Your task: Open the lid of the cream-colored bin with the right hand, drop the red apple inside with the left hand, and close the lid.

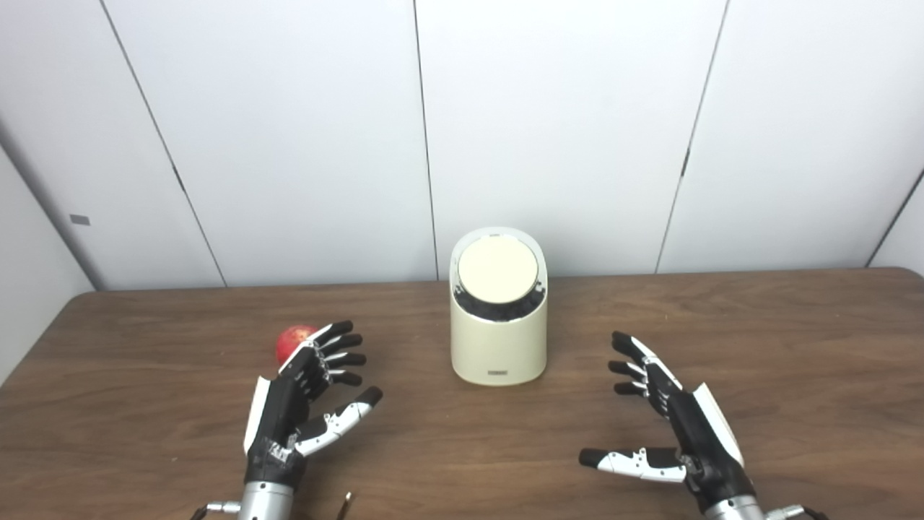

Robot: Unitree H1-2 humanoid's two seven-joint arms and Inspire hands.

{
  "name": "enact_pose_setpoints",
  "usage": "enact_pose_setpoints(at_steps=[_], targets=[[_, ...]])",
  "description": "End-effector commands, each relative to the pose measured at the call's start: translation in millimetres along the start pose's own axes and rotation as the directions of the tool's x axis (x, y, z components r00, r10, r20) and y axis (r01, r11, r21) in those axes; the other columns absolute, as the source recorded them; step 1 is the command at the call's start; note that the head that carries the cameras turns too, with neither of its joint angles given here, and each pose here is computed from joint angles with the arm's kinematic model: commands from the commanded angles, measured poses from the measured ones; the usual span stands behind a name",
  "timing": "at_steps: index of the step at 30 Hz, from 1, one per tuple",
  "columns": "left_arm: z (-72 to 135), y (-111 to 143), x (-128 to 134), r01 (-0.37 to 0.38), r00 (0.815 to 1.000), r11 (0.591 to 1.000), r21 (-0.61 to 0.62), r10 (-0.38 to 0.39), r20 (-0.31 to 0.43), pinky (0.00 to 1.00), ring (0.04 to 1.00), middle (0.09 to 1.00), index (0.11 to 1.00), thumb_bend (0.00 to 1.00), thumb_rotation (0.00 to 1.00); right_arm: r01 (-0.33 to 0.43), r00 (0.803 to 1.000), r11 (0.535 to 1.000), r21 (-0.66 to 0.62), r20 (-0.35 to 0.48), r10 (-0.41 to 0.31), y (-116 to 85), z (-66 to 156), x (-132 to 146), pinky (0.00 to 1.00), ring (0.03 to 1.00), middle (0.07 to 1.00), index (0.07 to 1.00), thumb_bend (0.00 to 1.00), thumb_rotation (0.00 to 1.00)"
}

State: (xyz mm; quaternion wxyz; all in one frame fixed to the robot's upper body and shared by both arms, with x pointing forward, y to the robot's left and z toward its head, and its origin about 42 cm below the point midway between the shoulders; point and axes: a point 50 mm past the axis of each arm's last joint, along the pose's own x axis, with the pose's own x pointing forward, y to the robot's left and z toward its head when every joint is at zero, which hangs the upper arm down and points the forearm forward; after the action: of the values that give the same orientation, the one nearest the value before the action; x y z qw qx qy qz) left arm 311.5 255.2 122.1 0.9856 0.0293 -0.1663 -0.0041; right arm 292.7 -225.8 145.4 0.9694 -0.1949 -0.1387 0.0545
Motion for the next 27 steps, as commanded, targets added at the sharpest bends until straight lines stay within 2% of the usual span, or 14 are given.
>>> enact_pose_setpoints(at_steps=[1, 15, 20, 23, 27], targets=[[-11, 0, -16, 0.0, 1.0, 1.0, 0.004, 0.0, -0.031, 0.56, 0.671, 0.756, 0.805, 0.6, 0.0, 0.013, 0.997, 1.0, 0.009, 0.075, -0.013, -4, 15, 7, 0.73, 0.831, 0.91, 0.908, 0.74, 0.17], [-11, -3, -15, -0.005, 0.999, 1.0, -0.007, 0.004, -0.037, 0.58, 0.681, 0.753, 0.798, 0.63, 0.0, 0.018, 0.997, 1.0, 0.019, 0.07, -0.019, -4, 14, 9, 0.74, 0.841, 0.91, 0.903, 0.75, 0.18], [-12, -5, -13, -0.009, 0.999, 1.0, 0.0, 0.009, -0.041, 0.59, 0.682, 0.751, 0.797, 0.62, 0.01, 0.037, 0.994, 0.999, 0.005, 0.101, -0.037, 1, 26, 28, 0.71, 0.845, 0.912, 0.903, 0.74, 0.3], [-14, -5, -13, -0.014, 0.999, 1.0, -0.001, 0.014, -0.038, 0.6, 0.688, 0.755, 0.795, 0.62, 0.01, 0.022, 0.993, 0.999, -0.049, 0.116, -0.016, 0, 41, 50, 0.72, 0.866, 0.933, 0.922, 0.74, 0.37], [-15, -5, -12, -0.015, 0.999, 1.0, -0.008, 0.014, -0.036, 0.59, 0.685, 0.754, 0.792, 0.62, 0.0, 0.017, 0.993, 0.994, -0.104, 0.121, -0.004, -5, 61, 78, 0.73, 0.883, 0.943, 0.931, 0.77, 0.4]])
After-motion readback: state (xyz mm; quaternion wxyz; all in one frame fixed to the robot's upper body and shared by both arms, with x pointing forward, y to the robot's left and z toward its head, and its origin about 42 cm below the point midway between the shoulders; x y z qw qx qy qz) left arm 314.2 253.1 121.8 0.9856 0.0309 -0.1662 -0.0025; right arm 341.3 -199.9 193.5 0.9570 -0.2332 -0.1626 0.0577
